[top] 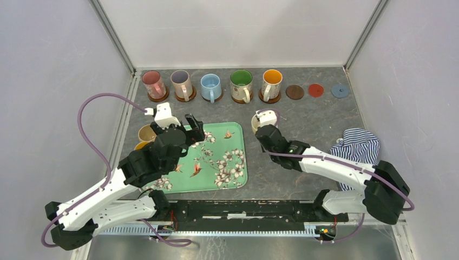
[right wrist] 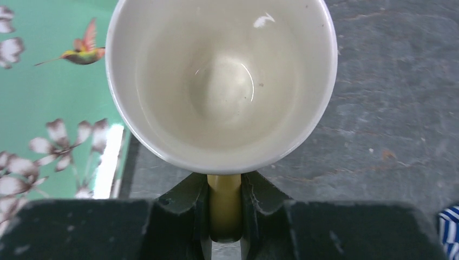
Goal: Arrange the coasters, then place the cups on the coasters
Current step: Pick up the cup from the tray, then place the cup on the coaster.
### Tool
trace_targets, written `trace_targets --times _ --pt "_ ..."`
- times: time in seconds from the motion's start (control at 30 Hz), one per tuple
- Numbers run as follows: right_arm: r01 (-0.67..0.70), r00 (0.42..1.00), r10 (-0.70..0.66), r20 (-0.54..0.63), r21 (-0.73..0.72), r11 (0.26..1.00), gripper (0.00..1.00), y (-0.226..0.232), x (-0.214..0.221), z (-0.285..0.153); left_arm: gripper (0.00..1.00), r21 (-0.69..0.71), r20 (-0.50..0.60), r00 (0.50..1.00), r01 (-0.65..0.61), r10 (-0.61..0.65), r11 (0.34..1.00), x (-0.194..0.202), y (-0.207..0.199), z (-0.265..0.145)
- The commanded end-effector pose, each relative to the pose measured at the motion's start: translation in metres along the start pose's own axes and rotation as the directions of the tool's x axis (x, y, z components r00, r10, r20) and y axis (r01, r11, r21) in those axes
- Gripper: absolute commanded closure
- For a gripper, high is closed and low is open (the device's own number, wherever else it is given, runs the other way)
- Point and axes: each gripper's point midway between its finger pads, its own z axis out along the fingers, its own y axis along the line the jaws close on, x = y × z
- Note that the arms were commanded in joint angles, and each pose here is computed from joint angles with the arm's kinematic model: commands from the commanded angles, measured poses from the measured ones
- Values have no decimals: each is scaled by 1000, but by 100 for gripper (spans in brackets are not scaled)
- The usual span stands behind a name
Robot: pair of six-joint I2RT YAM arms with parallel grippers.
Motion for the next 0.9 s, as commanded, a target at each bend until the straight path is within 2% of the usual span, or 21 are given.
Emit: trace_targets --times 0.0,0.53,0.87 --pt "-102 990 91 106 105 989 100 -38 -28 -6 0 8 34 999 -16 16 1000 -9 -3 2" --pt "-236 968 194 157 318 918 100 -146 -60 18 0 71 -51 995 -83 87 994 20 -2 -1" --pt "-285 956 238 170 361 888 100 -205 -91 74 0 74 -101 977 -180 187 981 39 8 -1"
